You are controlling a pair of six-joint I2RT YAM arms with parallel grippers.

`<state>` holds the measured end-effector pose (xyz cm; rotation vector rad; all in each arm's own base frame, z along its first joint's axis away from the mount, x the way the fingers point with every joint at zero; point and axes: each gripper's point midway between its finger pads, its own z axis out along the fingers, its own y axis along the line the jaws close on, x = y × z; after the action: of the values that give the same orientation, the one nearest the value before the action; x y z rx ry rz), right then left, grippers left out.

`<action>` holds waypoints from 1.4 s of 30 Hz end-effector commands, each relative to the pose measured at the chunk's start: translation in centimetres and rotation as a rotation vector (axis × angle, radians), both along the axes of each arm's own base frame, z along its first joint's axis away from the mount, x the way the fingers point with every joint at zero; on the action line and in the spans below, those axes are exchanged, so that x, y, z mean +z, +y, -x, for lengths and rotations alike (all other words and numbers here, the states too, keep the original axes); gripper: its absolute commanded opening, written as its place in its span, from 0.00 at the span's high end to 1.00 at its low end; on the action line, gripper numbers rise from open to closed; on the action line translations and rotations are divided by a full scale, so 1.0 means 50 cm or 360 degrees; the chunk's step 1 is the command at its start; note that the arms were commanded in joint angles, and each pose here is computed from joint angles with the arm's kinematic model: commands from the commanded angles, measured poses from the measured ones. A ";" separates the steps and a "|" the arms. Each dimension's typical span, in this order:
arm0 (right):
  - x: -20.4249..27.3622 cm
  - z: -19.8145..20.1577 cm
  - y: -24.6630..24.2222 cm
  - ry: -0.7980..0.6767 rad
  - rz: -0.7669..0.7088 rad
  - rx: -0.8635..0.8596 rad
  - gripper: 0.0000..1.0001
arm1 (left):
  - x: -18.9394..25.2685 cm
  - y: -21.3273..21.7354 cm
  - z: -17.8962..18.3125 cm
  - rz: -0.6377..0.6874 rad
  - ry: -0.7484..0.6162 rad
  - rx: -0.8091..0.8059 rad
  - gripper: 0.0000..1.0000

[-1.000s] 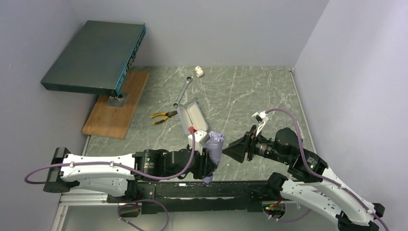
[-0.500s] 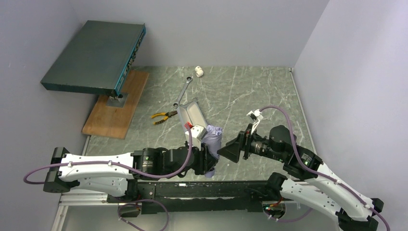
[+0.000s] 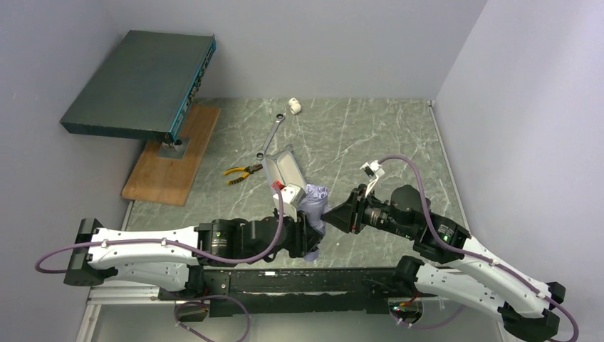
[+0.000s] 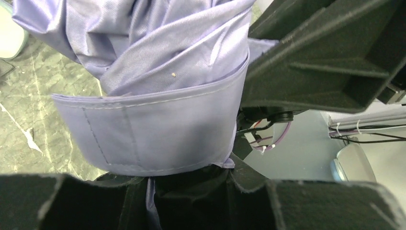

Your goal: Open the umbrella

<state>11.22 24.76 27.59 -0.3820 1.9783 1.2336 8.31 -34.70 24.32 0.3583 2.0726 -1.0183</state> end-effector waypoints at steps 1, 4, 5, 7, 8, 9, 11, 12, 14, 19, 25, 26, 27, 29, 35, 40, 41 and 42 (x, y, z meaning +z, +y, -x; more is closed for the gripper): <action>-0.006 -0.034 -0.024 -0.0072 0.0044 -0.0170 0.75 | 0.091 -0.016 0.009 0.0283 -0.0022 -0.0040 1.00; -0.028 -0.046 -0.044 -0.0081 0.0116 -0.0251 0.75 | 0.098 -0.007 0.012 0.0312 -0.0021 -0.0047 1.00; -0.039 -0.050 -0.050 -0.0076 0.0142 -0.0278 0.74 | 0.100 -0.005 0.014 0.0321 -0.0021 -0.0054 1.00; -0.068 -0.060 -0.063 -0.0052 0.0201 -0.0348 0.74 | 0.108 0.001 0.015 0.0338 -0.0024 -0.0058 1.00; -0.086 -0.066 -0.071 -0.0034 0.0236 -0.0391 0.74 | 0.111 0.004 0.015 0.0345 -0.0029 -0.0060 1.00; -0.104 -0.071 -0.077 -0.0017 0.0267 -0.0426 0.74 | 0.115 0.007 0.015 0.0352 -0.0029 -0.0060 1.00; -0.129 -0.077 -0.082 0.0001 0.0299 -0.0460 0.73 | 0.120 0.011 0.016 0.0365 -0.0024 -0.0062 1.00; -0.136 -0.079 -0.081 0.0006 0.0300 -0.0461 0.72 | 0.122 0.013 0.017 0.0373 -0.0023 -0.0066 1.00; -0.149 -0.082 -0.076 0.0026 0.0306 -0.0453 0.63 | 0.126 0.013 0.020 0.0389 -0.0021 -0.0077 1.00; -0.177 -0.098 -0.077 0.0078 0.0381 -0.0487 0.15 | 0.138 0.019 0.024 0.0416 -0.0019 -0.0092 1.00; -0.089 -0.091 -0.087 -0.0053 0.0290 -0.0444 0.12 | 0.125 0.027 0.025 0.0392 0.0000 -0.0084 1.00; -0.066 -0.084 -0.088 -0.0079 0.0250 -0.0425 0.12 | 0.121 0.028 0.025 0.0388 0.0000 -0.0082 1.00; -0.046 -0.078 -0.089 -0.0100 0.0212 -0.0406 0.12 | 0.119 0.028 0.025 0.0384 0.0000 -0.0080 1.00; -0.004 -0.061 -0.091 -0.0133 0.0120 -0.0362 0.12 | 0.118 0.028 0.024 0.0389 0.0001 -0.0075 1.00; 0.128 0.008 -0.083 -0.0262 -0.0282 -0.0139 0.12 | 0.127 0.016 0.024 0.0417 -0.0017 -0.0087 1.00; 0.158 0.018 -0.060 -0.0253 -0.0336 -0.0044 0.11 | 0.177 -0.021 0.062 0.0583 -0.0118 -0.0325 1.00; 0.166 0.021 -0.054 -0.0260 -0.0357 -0.0016 0.10 | 0.185 -0.028 0.072 0.0604 -0.0130 -0.0377 1.00; 0.174 0.024 -0.048 -0.0272 -0.0382 0.0012 0.10 | 0.192 -0.034 0.080 0.0619 -0.0147 -0.0422 1.00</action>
<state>11.10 20.99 33.40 -0.2992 1.7487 1.2562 6.41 -34.35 28.14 0.3960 1.9430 -1.2636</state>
